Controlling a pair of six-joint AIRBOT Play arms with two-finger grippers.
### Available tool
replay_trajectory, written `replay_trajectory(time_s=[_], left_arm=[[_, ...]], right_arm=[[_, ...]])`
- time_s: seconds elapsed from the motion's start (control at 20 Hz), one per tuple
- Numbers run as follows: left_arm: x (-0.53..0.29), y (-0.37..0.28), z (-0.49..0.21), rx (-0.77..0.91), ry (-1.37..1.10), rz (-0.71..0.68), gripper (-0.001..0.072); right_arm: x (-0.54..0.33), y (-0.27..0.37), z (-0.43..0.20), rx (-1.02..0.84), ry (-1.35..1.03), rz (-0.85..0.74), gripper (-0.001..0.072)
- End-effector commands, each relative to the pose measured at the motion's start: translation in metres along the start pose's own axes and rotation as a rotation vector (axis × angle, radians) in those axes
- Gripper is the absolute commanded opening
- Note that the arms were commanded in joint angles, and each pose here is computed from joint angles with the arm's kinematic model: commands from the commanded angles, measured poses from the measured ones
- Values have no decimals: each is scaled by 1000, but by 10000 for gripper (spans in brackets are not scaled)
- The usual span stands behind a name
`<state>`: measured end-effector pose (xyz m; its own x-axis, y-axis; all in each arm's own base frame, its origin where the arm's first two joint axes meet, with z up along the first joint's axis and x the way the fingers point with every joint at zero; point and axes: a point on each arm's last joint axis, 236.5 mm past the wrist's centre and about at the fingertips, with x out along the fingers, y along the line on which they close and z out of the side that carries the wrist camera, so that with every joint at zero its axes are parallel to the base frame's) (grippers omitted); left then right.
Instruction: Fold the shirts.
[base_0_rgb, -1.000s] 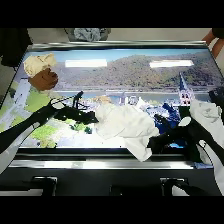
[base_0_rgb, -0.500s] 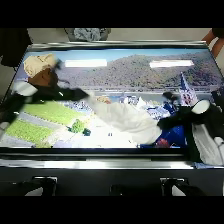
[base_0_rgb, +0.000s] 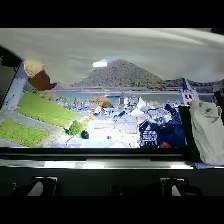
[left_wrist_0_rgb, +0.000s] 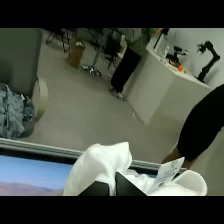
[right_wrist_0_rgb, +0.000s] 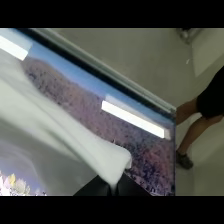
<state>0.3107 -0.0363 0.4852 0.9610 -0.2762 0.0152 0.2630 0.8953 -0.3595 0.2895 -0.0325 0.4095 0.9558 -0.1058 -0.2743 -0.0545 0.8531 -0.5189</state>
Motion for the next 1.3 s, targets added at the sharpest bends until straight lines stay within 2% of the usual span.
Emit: replay_trajectory(time_s=[0.0,0.1,0.2,0.35,0.45,0.6,0.75,0.85,1.0,1.1,1.25], left_arm=[[-48,-23,23,56,-101,44,26],[-53,-16,11,87,-51,90,26],[-48,7,-28,71,110,152,26],[-30,51,-114,-45,384,194,27],[-17,89,-182,-125,538,223,27],[5,153,-282,-265,693,289,26],[39,205,-353,-350,802,333,27],[78,229,-377,-373,799,314,27],[135,256,-388,-449,745,283,27],[161,265,-393,-492,734,258,28],[177,265,-419,-508,781,244,28]], right_arm=[[-39,-11,12,9,-51,-47,50],[-38,0,-5,9,20,-2,50],[-27,26,-37,15,170,115,50],[4,105,-121,32,555,470,50],[42,149,-172,55,708,615,50],[127,203,-230,124,745,681,51],[200,257,-259,270,762,783,51],[249,278,-261,373,708,790,51],[318,276,-246,521,559,680,52],[346,268,-236,614,473,600,52],[359,277,-247,685,479,593,53]])
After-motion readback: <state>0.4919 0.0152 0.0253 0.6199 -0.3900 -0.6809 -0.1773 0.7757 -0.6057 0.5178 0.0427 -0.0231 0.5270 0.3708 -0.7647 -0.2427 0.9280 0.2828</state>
